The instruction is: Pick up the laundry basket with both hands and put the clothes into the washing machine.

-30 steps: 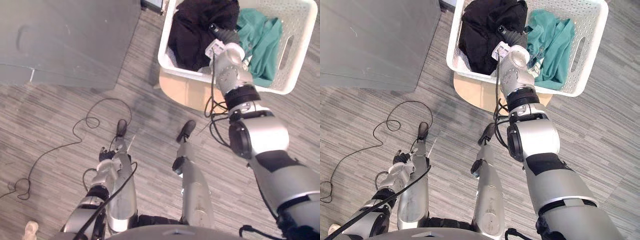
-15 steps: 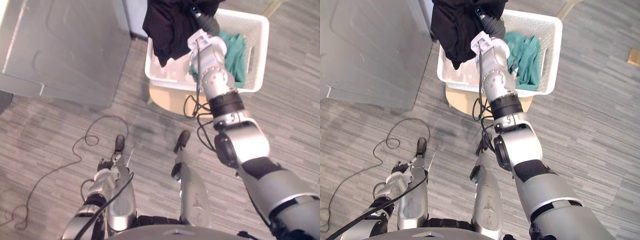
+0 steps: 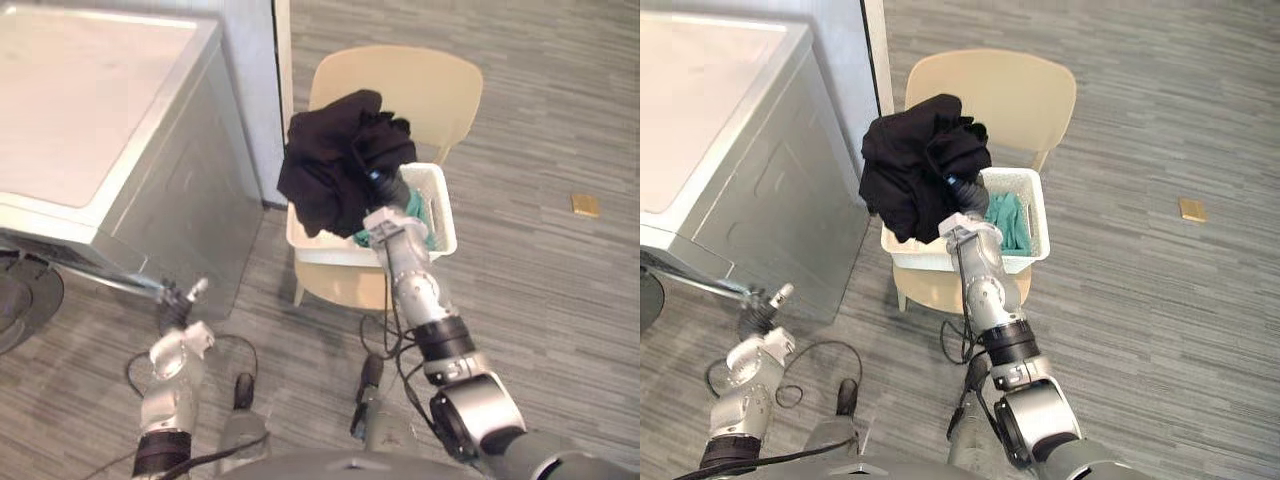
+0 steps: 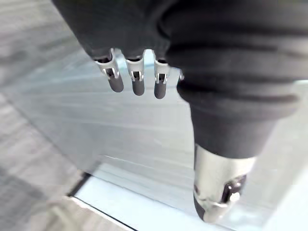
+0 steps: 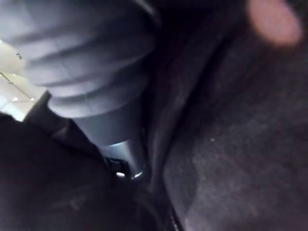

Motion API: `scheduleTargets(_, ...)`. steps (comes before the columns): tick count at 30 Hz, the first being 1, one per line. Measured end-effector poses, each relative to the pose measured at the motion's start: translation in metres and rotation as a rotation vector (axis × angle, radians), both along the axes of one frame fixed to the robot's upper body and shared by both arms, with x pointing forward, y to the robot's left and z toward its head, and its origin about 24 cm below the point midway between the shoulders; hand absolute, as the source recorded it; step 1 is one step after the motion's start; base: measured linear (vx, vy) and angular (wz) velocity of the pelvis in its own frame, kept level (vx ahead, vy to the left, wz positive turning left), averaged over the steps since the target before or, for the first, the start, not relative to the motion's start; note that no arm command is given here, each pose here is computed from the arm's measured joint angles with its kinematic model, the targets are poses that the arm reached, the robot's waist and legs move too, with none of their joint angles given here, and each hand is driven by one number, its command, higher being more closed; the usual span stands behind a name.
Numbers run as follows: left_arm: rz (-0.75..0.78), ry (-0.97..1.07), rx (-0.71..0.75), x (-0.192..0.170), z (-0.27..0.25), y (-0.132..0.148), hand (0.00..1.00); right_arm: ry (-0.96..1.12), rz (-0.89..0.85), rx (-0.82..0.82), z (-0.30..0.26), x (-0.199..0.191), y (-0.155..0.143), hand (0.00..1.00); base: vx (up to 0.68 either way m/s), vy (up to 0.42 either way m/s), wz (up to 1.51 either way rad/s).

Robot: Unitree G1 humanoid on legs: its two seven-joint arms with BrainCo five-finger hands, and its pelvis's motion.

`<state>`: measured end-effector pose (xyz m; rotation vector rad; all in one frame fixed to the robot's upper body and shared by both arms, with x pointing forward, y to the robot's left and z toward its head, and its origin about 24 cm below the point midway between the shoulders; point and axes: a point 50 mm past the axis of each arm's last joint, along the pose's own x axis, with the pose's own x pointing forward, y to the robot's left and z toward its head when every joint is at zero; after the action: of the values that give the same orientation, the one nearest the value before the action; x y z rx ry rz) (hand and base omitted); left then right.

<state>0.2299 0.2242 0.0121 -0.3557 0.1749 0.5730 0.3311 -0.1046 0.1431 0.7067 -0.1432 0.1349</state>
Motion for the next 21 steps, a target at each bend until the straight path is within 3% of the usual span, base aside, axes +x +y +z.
scheduleTargets(8, -0.044, -0.250, 0.044, 0.011, 0.053, -0.006, 0.00, -0.006, 0.055, -0.012, -0.005, -0.007, 0.003, 1.00, 0.03, 0.024, -0.13)
scheduleTargets(21, -0.458, -0.285, -0.046, 0.020, 0.051, -0.061, 0.00, 0.057, 0.123, -0.117, -0.029, -0.019, -0.002, 1.00, -0.01, 0.003, -0.10)
